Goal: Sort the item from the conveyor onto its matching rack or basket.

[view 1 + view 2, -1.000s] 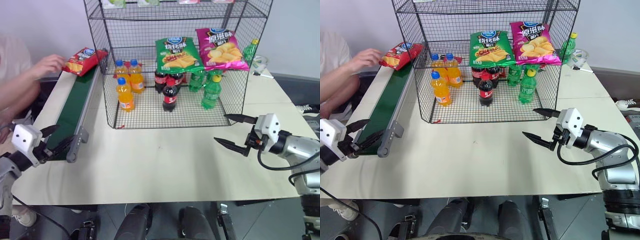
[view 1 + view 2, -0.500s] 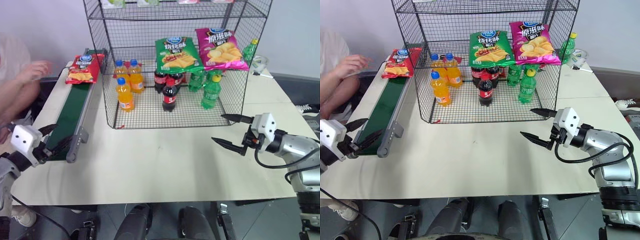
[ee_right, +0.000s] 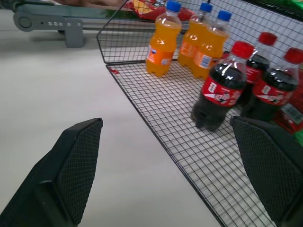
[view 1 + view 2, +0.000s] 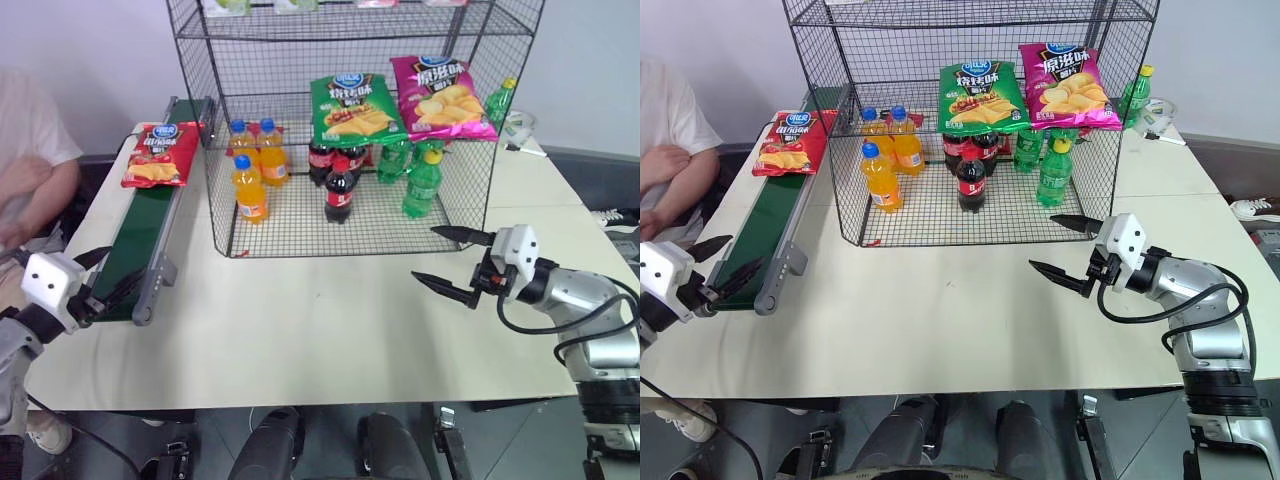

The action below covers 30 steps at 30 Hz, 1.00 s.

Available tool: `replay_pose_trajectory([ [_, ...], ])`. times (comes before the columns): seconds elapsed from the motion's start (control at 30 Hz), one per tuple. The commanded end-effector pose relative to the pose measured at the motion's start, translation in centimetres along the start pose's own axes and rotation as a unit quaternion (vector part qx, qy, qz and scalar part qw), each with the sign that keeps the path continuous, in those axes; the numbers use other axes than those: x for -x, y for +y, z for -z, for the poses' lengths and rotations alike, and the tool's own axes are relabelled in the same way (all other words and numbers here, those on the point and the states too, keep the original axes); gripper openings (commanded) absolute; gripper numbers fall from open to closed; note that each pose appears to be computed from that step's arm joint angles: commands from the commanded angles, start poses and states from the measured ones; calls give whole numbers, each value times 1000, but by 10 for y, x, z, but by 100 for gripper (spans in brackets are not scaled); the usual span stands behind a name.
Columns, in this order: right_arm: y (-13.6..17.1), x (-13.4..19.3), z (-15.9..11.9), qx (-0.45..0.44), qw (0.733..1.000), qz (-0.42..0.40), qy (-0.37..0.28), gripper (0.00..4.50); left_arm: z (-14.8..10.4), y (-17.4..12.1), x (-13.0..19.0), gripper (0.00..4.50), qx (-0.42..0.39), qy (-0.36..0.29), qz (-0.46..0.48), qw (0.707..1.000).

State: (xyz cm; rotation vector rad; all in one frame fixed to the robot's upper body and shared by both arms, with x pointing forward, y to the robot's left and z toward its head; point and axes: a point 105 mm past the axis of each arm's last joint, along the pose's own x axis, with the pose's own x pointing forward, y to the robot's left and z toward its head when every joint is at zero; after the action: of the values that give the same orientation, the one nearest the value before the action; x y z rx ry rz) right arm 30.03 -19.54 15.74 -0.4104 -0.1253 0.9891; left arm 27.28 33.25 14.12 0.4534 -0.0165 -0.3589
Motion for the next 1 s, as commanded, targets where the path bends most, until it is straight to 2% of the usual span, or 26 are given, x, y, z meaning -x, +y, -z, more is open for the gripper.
replay_pose_trajectory([
  [0.03, -3, 0, -14, 26, 1000, 0, -15, 450, -10, 6, 4, 331, -17, -15, -11, 1000],
  [0.23, -1, 3, -11, 25, 1000, -3, -7, 450, -11, 4, 6, 331, -15, -15, -5, 1000],
  [0.43, 0, -1, -8, 9, 1000, 2, -12, 450, -5, -14, 12, 331, -86, 2, 42, 995],
  [0.6, 8, -8, -10, -8, 1000, -8, -29, 450, -14, 1, 18, 331, -156, -9, -10, 988],
  [0.67, 20, -17, -16, -59, 996, -35, -56, 450, -15, 7, 27, 331, -258, 5, -45, 965],
  [0.8, 46, -34, -25, -116, 985, -98, -83, 450, -9, 0, 42, 331, -361, 20, -67, 930],
  [1.0, 65, -45, -30, -139, 973, -161, -89, 450, -2, -11, 61, 331, -438, 23, -95, 894],
])
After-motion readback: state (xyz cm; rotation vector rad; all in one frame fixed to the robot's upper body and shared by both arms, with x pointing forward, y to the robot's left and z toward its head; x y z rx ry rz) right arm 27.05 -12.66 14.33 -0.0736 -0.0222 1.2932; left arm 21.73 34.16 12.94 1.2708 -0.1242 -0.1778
